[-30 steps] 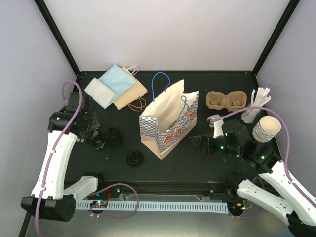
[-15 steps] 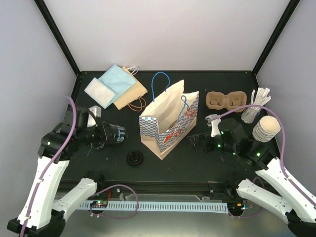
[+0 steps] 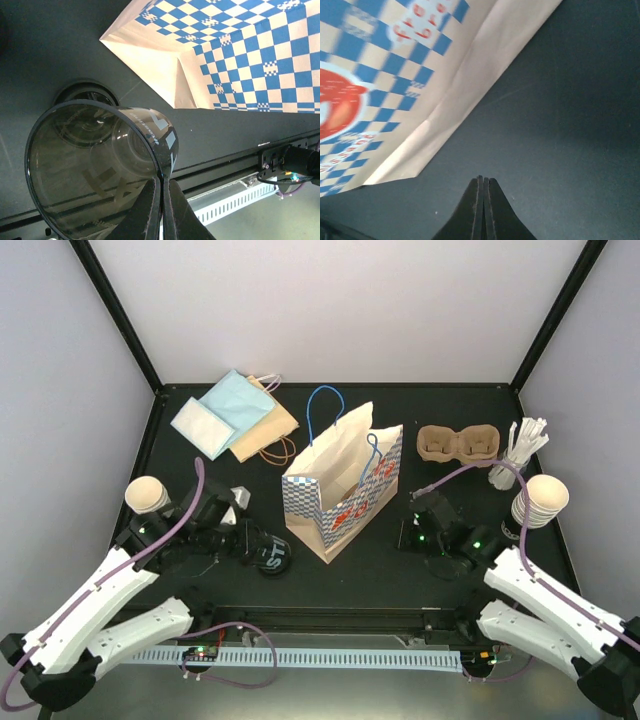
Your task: Pack the takeout coffee
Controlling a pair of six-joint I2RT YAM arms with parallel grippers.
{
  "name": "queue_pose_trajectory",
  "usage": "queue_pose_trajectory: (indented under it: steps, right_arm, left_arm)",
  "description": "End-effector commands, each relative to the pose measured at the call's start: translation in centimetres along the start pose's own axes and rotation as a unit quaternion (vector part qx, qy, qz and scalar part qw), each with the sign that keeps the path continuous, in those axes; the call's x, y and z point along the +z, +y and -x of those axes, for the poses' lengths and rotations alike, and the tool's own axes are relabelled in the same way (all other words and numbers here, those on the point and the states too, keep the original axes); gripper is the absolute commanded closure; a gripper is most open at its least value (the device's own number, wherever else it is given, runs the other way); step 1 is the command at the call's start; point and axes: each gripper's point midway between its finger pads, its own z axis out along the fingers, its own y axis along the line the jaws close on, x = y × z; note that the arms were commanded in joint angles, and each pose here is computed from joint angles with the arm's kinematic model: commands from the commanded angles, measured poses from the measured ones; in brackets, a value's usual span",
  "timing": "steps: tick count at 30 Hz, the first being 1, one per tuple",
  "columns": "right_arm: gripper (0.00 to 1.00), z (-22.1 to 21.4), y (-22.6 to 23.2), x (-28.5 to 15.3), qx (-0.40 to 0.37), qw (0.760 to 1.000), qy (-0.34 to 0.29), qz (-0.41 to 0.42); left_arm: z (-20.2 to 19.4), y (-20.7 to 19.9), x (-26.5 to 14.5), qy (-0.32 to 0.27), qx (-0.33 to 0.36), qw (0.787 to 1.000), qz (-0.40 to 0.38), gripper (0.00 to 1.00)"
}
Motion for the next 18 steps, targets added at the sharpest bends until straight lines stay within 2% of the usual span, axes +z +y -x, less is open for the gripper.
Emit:
queue_pose_trajectory:
  steps: [1, 18]
  right_arm:
    - [0.99, 0.9, 0.0, 2.3, 0.07, 0.997, -0.03, 0.009]
    - [0.99, -0.6, -0.2, 10.8, 0.14, 0.989, 0.02, 0.039]
  left_arm:
    - [0.3, -0.9, 0.6, -0.014, 0.0, 1.0, -0.006, 0.98]
    - [-0.1, -0.1, 0.7, -0.024, 0.039, 0.999, 0.013, 0.98]
